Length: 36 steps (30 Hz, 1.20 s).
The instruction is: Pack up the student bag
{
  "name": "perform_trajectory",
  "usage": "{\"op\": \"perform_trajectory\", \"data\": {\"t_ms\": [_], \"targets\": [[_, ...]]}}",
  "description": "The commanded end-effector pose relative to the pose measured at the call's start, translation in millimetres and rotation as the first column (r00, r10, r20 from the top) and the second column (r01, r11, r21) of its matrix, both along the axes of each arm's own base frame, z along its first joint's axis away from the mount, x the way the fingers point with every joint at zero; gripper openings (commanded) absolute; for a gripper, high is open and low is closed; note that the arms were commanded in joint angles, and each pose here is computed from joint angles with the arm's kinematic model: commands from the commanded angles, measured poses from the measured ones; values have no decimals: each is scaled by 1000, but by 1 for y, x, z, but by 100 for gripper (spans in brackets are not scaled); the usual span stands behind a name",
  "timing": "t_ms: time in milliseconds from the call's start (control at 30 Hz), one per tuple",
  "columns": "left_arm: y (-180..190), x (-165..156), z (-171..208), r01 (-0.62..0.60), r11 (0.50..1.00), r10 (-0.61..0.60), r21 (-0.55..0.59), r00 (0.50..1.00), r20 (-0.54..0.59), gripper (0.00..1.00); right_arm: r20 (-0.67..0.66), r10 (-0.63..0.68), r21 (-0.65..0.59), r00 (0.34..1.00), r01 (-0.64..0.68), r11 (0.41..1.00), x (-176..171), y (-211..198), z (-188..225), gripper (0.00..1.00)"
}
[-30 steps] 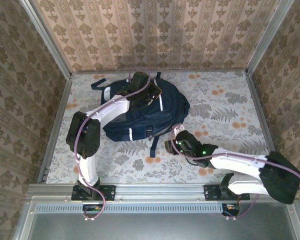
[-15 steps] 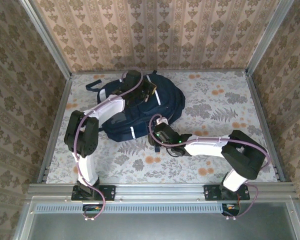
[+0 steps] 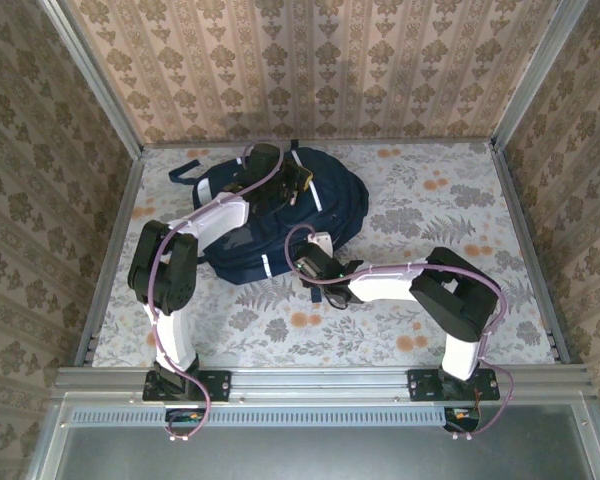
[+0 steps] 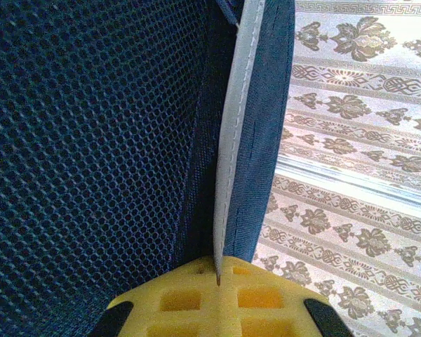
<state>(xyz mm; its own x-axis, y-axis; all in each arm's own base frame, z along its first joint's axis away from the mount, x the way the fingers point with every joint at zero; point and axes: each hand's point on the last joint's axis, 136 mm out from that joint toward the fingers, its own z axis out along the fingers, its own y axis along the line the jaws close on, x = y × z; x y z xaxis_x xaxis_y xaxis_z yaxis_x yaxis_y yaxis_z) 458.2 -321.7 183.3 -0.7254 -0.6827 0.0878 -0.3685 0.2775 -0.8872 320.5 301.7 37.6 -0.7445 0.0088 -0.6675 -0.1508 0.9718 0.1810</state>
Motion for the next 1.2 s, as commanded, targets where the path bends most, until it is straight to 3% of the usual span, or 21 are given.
{"op": "perform_trajectory", "data": {"t_ms": [0,200,433,667,767,867,1167], "targets": [[9,1,21,-18,999,20,-48,999,41,0,-5,15,-22,1000,-15,1000,2,3,-3,30],[14,-1,9,-14,999,15,-32,999,29,0,55,-73,-38,996,75,996,2,-34,9,22],[17,1,0,-14,999,14,-30,1000,18,0,57,-202,39,978,200,979,7,-101,18,13],[14,2,2,-3,999,4,-49,1000,15,0,149,154,114,977,-172,979,-6,-43,41,22],[14,2,4,-1,999,2,-53,1000,16,0,128,166,133,978,-183,974,-6,-24,42,27],[15,3,6,0,998,1,-62,1000,20,0,81,153,138,985,-163,977,-1,-9,33,40],[17,5,7,1,997,1,-77,1000,23,0,15,147,125,989,-148,981,2,12,9,39]]}}
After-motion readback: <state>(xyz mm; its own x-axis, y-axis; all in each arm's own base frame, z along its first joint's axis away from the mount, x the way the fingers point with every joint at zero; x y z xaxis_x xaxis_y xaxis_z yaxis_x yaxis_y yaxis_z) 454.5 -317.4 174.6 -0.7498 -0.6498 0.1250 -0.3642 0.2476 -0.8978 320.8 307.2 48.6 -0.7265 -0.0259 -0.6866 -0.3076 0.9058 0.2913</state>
